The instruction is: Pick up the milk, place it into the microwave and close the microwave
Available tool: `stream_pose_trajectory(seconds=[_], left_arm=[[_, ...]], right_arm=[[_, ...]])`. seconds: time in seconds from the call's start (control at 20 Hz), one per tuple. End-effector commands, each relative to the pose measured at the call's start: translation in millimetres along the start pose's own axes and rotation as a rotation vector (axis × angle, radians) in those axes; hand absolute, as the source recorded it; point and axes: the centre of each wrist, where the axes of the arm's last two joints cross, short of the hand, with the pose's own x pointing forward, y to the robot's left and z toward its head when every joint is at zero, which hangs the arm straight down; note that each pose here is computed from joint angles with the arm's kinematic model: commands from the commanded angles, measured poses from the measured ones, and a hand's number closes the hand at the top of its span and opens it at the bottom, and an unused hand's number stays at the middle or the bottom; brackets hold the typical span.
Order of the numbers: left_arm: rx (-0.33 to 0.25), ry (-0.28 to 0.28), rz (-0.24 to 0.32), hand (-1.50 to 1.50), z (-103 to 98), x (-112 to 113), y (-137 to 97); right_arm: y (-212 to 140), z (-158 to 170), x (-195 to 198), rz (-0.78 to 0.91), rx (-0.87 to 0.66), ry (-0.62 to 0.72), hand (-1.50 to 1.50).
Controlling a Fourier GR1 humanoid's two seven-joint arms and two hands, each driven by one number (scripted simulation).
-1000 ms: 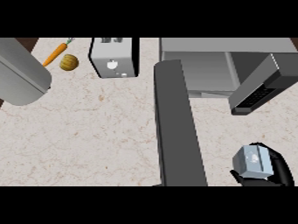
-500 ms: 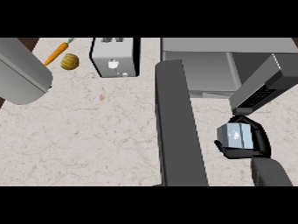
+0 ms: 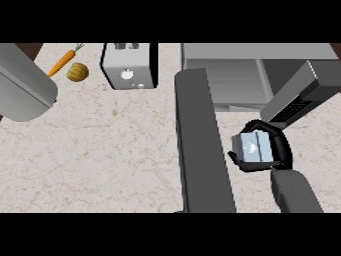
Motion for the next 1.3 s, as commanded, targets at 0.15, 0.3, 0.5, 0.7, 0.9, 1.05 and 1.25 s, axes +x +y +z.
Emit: stream_pose_trajectory(seconds=[0.15,0.3,0.5,0.7,0.9,1.05,1.25], left_arm=[[-0.006,0.014,0.001,-1.50,5.8,5.8,2.9],[0.012,-0.001,-0.009,-1.50,4.5,1.0,14.6],[-0.006,-0.002,0.009,-1.50,-3.6,9.0,12.0],[-0.003,0.029,-0.008,-1.50,1.1,1.8,24.3],[-0.013,-0.001,0.009,-1.50,1.0,-13.9,9.6],[-0.034,0.007,-0.004,-1.50,-5.5,-1.1,22.3],[-0.044,0.003,0.007,-1.50,-6.2,-16.7,17.3]], right_arm=[[26.1,-50.3,33.0,0.032,-0.029,-0.020,1.50],[24.8,-83.7,29.1,0.092,-0.036,-0.019,1.50],[56.1,-104.5,37.7,0.201,-0.018,-0.008,1.50],[57.5,-137.4,48.4,0.309,0.005,0.007,1.50],[48.2,-157.7,44.7,0.386,-0.034,0.052,1.50],[46.0,-169.9,48.2,0.437,-0.062,0.054,1.50],[28.6,-187.5,58.9,0.481,-0.113,0.065,1.50]])
